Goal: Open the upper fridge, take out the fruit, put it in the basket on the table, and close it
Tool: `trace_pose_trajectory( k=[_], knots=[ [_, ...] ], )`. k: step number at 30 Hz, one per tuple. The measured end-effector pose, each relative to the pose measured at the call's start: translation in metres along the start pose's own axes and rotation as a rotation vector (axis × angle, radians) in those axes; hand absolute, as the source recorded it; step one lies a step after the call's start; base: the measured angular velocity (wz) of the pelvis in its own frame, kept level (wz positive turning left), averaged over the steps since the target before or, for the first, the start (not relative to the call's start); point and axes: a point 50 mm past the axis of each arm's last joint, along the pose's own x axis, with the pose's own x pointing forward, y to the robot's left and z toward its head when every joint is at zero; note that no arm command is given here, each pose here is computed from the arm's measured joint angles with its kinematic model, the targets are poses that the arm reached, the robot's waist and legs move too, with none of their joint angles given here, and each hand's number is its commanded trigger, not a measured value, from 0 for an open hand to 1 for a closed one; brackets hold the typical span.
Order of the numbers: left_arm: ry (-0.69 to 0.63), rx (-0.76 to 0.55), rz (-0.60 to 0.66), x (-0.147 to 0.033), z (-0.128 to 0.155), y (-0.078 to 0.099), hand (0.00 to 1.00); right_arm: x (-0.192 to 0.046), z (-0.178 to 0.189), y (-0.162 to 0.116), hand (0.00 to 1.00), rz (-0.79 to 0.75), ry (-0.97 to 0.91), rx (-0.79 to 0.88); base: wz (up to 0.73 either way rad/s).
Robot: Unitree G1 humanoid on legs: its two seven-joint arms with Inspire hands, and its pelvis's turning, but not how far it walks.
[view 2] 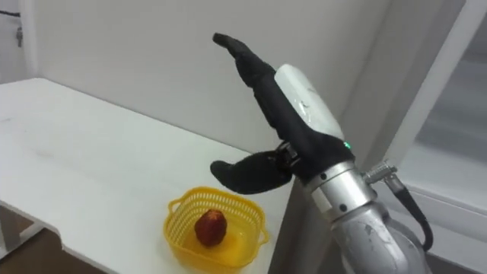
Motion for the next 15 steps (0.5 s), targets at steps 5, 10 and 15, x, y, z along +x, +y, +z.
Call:
trace_pose_trajectory(
  k=[5,10,15],
  knots=[
    [-0.030,0.000,0.003,0.000,0.002,0.000,0.00,0.000,0.018,-0.012,0.00,-0.053,-0.092,-0.009,-0.13],
    [-0.019,-0.005,-0.008,0.001,-0.004,-0.005,0.00,-0.004,0.040,-0.037,0.00,-0.207,-0.225,-0.022,-0.10],
    [-0.025,-0.016,-0.004,0.001,-0.005,-0.010,0.00,-0.011,0.050,-0.062,0.00,-0.381,-0.304,-0.065,-0.07]
  ],
)
